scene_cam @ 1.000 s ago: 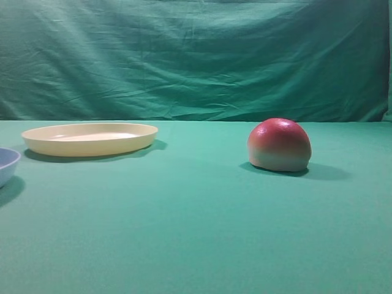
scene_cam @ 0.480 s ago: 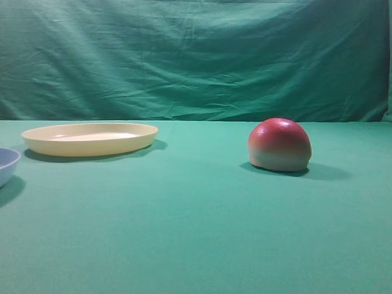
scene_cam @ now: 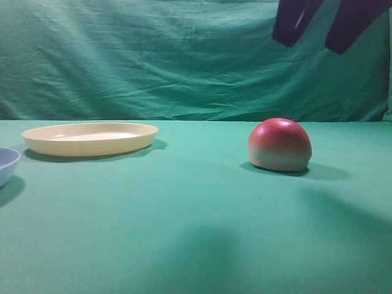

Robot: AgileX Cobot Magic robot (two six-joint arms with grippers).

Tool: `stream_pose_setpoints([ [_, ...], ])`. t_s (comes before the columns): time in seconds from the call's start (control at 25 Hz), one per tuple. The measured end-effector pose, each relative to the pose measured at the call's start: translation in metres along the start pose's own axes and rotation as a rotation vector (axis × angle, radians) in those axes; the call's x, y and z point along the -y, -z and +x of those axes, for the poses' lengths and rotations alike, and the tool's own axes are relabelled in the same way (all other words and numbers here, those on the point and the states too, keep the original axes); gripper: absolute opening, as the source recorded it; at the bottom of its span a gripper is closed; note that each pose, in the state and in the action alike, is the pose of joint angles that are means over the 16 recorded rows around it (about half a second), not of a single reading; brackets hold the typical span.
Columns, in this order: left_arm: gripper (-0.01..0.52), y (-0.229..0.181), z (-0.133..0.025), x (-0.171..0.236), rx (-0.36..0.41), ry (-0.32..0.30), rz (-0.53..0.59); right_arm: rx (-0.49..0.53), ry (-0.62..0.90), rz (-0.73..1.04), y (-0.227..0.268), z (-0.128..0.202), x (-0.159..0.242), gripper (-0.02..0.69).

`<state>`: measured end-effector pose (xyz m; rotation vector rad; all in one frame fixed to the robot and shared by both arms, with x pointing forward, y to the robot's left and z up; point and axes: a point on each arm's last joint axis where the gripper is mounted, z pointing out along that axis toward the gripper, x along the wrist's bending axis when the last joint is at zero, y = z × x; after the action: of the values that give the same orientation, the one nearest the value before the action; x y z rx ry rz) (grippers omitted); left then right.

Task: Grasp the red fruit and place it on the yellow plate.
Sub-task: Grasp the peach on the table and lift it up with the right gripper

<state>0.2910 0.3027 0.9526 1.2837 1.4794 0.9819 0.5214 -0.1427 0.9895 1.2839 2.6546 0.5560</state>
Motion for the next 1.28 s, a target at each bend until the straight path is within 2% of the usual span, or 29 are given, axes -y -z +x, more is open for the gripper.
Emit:
stream_pose_setpoints([
  [0.16,0.000,0.000,0.000,0.000,0.000,0.000,0.000,-0.004,-0.012,0.037,-0.026,-0.002,-0.001,0.636],
  [0.44,0.000,0.000,0.000,0.000,0.000,0.000,0.000,0.000,-0.008,0.063,-0.057,-0.005,-0.001,0.581],
  [0.72,0.000,0.000,0.000,0.000,0.000,0.000,0.000,-0.002,0.011,0.054,-0.061,-0.004,-0.011,0.457],
  [1.08,0.000,0.000,0.000,0.000,0.000,0.000,0.000,-0.014,0.101,-0.105,-0.023,0.018,-0.072,0.331],
  [1.28,0.000,0.000,0.000,0.000,0.000,0.000,0.000,-0.032,0.177,-0.230,-0.002,0.045,-0.115,0.311],
])
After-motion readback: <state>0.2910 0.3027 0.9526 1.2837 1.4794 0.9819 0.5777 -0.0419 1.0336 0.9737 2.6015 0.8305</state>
